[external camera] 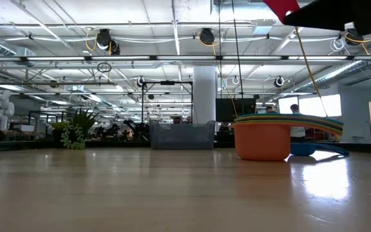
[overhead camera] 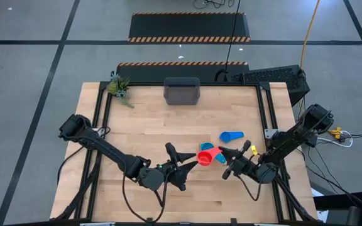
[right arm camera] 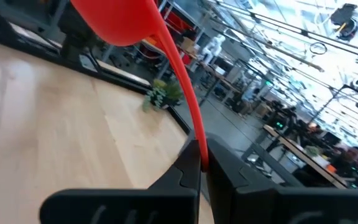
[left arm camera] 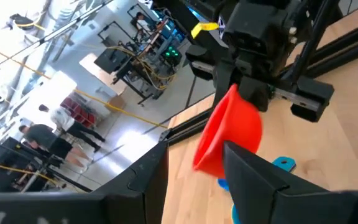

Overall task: Nest measuring cups in basket
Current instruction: Stack the red measuring cup on top of the light blue measuring cup

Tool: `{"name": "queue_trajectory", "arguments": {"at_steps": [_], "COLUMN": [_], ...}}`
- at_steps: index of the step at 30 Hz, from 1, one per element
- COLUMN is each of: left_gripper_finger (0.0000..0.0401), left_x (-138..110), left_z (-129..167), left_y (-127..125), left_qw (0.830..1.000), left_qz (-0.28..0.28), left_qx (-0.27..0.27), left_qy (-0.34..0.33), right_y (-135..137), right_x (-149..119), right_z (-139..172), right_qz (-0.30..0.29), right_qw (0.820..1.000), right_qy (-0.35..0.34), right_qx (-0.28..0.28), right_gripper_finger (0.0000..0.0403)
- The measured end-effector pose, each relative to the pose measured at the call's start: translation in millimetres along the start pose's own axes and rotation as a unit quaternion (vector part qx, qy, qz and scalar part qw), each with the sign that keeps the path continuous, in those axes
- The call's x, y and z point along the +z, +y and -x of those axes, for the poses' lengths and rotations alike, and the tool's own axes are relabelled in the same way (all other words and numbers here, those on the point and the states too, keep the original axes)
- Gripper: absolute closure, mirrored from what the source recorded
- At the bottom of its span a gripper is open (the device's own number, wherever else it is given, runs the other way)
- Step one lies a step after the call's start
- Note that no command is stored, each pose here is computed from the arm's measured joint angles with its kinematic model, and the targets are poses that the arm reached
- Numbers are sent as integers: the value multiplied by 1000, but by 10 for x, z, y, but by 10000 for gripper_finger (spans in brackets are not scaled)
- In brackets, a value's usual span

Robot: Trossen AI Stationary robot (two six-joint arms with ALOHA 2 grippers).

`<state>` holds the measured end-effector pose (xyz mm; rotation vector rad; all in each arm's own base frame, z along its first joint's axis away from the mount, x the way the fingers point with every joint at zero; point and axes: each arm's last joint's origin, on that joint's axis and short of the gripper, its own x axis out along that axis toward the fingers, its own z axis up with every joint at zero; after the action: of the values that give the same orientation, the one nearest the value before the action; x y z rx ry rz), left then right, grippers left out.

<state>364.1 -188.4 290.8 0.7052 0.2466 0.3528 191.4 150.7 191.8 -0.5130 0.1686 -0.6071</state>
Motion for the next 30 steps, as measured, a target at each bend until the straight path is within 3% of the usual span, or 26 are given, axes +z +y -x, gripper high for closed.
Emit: {"name": "queue_trajectory", "arguments": {"at_steps": [13,30], "left_gripper_finger": [278,356], "left_x": [-58,-105], "left_z": [-21,-92], "left_y": [-23,-54], "left_qw": [999,998], "left_qz": [-27,-40], "left_qx": [-12,-43], "left_qy": [17,10], "right_y": [39,76], "right_x": [-9,-105], "right_z": [-39,-126], "right_qz": [2,-9], "right_qw": [1000,1000], "right_qy": [5,10], "right_qx": [-6,20], "right_gripper_finger": [403,403]}}
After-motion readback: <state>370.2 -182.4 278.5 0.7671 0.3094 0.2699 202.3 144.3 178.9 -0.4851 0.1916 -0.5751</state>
